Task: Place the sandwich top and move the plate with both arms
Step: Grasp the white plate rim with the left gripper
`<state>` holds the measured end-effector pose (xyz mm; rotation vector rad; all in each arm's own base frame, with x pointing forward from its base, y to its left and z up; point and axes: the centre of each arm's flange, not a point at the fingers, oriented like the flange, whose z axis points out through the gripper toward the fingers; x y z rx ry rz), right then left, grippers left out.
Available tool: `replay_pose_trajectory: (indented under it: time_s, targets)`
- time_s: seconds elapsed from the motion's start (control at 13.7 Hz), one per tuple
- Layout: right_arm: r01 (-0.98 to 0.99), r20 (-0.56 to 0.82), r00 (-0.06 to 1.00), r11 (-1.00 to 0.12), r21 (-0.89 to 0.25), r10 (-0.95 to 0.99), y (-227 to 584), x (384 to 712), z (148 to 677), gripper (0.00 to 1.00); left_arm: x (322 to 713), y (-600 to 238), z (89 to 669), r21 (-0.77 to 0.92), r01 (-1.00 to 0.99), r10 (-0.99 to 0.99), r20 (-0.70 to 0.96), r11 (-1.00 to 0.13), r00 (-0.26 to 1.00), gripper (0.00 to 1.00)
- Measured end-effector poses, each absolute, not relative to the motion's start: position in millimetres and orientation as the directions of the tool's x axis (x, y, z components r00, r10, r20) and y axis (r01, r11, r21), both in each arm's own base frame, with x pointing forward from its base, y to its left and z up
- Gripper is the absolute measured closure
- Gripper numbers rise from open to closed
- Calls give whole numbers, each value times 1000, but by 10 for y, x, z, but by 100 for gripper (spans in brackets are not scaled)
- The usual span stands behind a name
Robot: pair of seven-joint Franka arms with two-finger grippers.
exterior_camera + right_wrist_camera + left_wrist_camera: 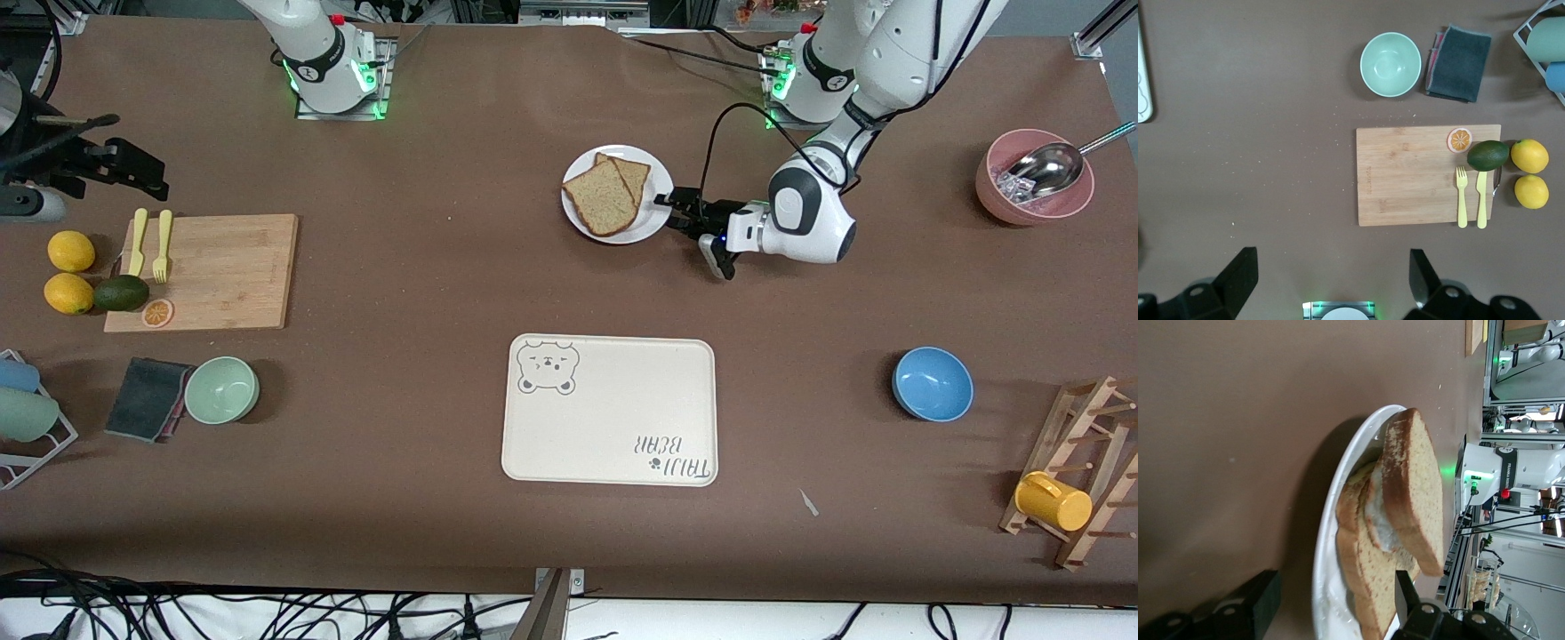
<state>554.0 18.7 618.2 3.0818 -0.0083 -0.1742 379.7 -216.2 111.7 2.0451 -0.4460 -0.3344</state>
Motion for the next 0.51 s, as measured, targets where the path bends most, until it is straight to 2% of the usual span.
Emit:
replay_pose_trajectory:
  time_s: [0.51]
  targets:
    - [-83, -95, 992, -995, 58, -88, -250, 5503, 6263, 0, 3684, -2249, 1024, 855, -174, -437, -68, -489, 897, 96]
